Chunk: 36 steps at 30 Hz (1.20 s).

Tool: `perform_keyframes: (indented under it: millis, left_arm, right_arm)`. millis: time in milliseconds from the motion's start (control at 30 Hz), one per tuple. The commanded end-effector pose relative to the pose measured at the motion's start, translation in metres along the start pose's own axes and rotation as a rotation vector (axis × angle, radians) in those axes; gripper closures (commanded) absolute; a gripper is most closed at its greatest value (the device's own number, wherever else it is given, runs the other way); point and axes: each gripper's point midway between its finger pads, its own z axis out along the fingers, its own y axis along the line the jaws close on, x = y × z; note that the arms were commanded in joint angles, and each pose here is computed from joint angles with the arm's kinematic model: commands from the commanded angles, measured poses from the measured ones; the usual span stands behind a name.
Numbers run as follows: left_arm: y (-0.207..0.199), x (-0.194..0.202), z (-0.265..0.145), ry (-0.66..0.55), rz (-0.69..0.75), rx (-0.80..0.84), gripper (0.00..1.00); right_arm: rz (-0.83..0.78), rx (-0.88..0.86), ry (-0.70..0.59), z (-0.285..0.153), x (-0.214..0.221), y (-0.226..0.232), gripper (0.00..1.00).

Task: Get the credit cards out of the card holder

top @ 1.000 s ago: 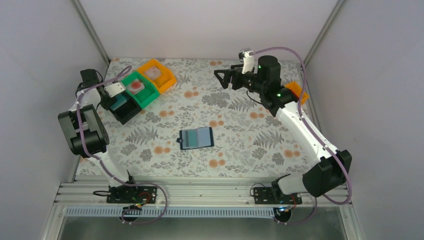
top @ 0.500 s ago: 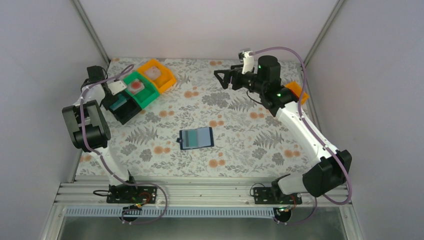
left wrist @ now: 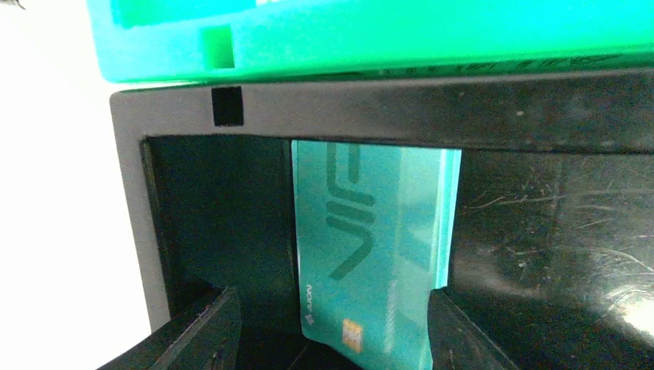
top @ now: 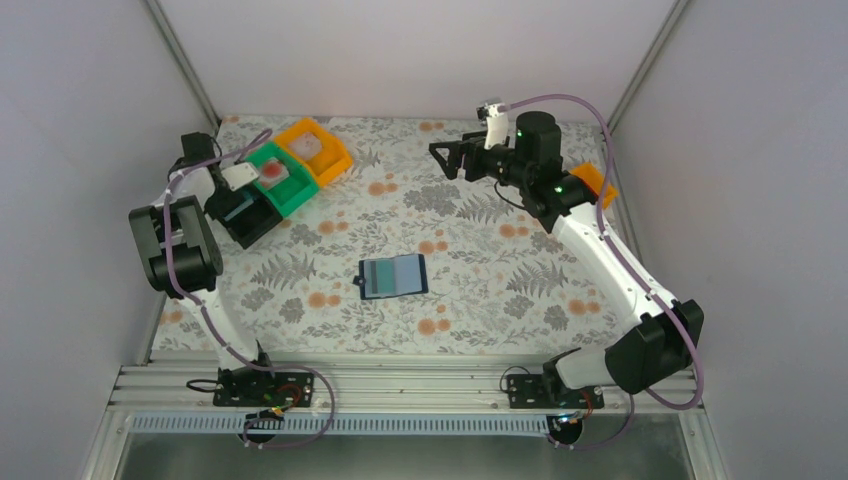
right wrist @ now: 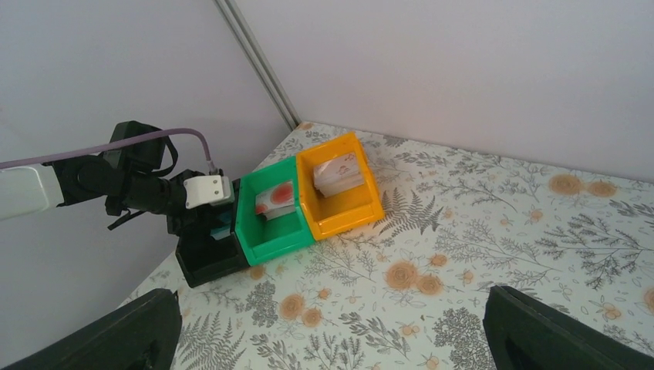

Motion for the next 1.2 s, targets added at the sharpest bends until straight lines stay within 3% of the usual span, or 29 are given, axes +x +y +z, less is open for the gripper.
perform_keyframes:
  millis: [0,167,267,333,467,567,633,700,800,900,933,1067,1167]
  left_arm:
    - [0.011,-0.015,-0.016,-0.067,-0.004,-0.006,0.36]
    - [0.011,-0.026,-0.022,-0.156,-0.033,0.05,0.22]
    - [0.021,-0.042,-0.042,-0.249,-0.076,0.068,0.21]
    - [0.032,-0.06,-0.072,-0.368,-0.114,0.08,0.21]
    - [0.049,-0.106,-0.176,-0.737,-0.223,0.115,0.22]
    - [0.036,-0.129,-0.241,-0.908,-0.261,0.198,0.22]
    - [0.005,-0.142,-0.26,-0.915,-0.245,0.287,0.22]
    - [-0.041,-0.152,-0.267,-0.882,-0.216,0.41,0.22]
    - [-0.1,-0.157,-0.262,-0.825,-0.206,0.558,0.22]
    - [-0.154,-0.154,-0.246,-0.748,-0.202,0.667,0.22]
    - [-0.177,-0.152,-0.236,-0.707,-0.191,0.71,0.22]
    - [-0.237,-0.146,-0.21,-0.592,-0.18,0.842,0.23]
    - [-0.27,-0.143,-0.197,-0.541,-0.231,0.969,0.27]
  right_arm:
    - [-0.029,-0.029,-0.019,-0.008,-0.012,0.008,0.01]
    - [-0.035,-0.053,-0.02,-0.011,-0.016,0.014,0.01]
    - [-0.046,-0.072,-0.023,-0.014,-0.016,0.019,0.01]
    - [-0.03,-0.042,-0.004,-0.011,-0.011,0.012,0.01]
    - [0.091,0.072,0.151,0.011,0.033,-0.022,0.02]
    - [0.223,0.08,0.272,0.031,0.084,-0.036,0.18]
    - [0.274,0.051,0.371,0.044,0.124,-0.03,0.26]
    - [0.27,0.099,0.478,0.058,0.162,-0.025,0.27]
    - [0.228,0.237,0.686,0.071,0.231,-0.028,0.18]
    - [0.215,0.317,0.805,0.066,0.276,-0.031,0.02]
    - [0.21,0.343,0.838,0.064,0.29,-0.033,0.01]
    - [0.205,0.376,0.954,0.058,0.332,-0.029,0.06]
    - [0.221,0.354,0.956,0.061,0.335,-0.018,0.12]
